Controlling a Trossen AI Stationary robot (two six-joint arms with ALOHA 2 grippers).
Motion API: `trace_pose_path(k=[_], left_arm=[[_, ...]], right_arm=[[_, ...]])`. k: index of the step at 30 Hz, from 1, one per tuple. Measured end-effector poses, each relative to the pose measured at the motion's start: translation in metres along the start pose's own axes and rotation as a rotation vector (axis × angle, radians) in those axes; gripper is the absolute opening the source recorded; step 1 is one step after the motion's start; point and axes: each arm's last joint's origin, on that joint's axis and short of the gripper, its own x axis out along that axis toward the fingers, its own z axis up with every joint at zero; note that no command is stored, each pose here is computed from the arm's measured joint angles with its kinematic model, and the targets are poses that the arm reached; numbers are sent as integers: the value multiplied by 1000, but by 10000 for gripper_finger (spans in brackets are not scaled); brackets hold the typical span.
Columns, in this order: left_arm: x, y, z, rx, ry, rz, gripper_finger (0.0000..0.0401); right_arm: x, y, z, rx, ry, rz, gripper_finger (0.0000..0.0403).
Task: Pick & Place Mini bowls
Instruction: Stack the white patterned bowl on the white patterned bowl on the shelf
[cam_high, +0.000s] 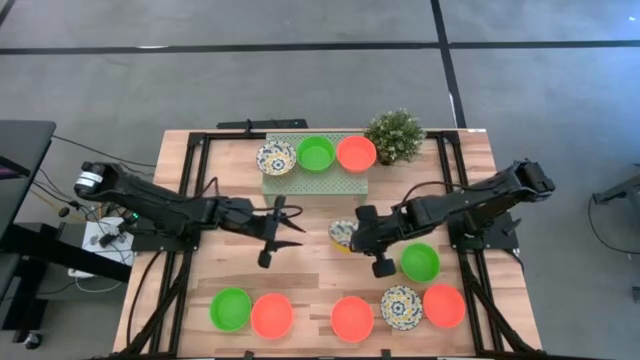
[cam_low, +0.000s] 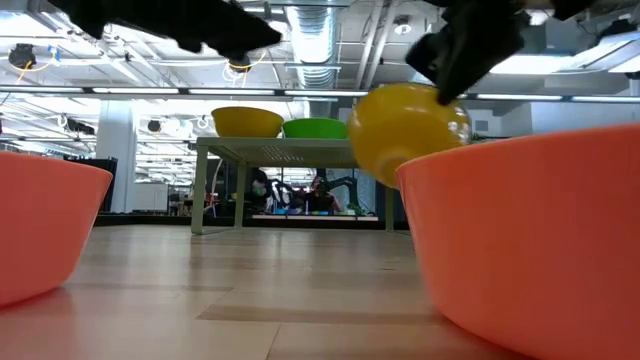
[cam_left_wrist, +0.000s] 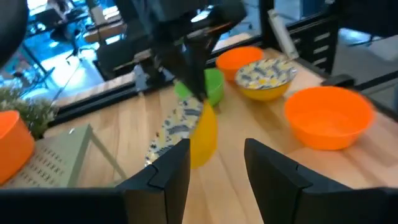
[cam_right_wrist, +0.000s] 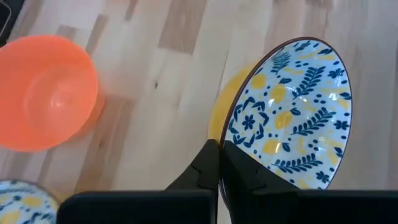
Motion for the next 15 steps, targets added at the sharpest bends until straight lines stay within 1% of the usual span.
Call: trace_pose_path(k=[4, 9, 12, 15], left_arm=[[15, 10, -9, -13, 55, 22, 153], [31, 13, -13, -24, 58, -65, 153], [42, 13, -15, -5, 71, -80, 153], [51, 11, -22, 20, 98, -95, 153]], right_arm=[[6, -4, 4, -45, -26, 15, 0], [16, -12, 7, -68, -51, 16, 0], [24, -14, 7, -96, -31, 36, 0], [31, -17, 9, -91, -42, 36, 0]])
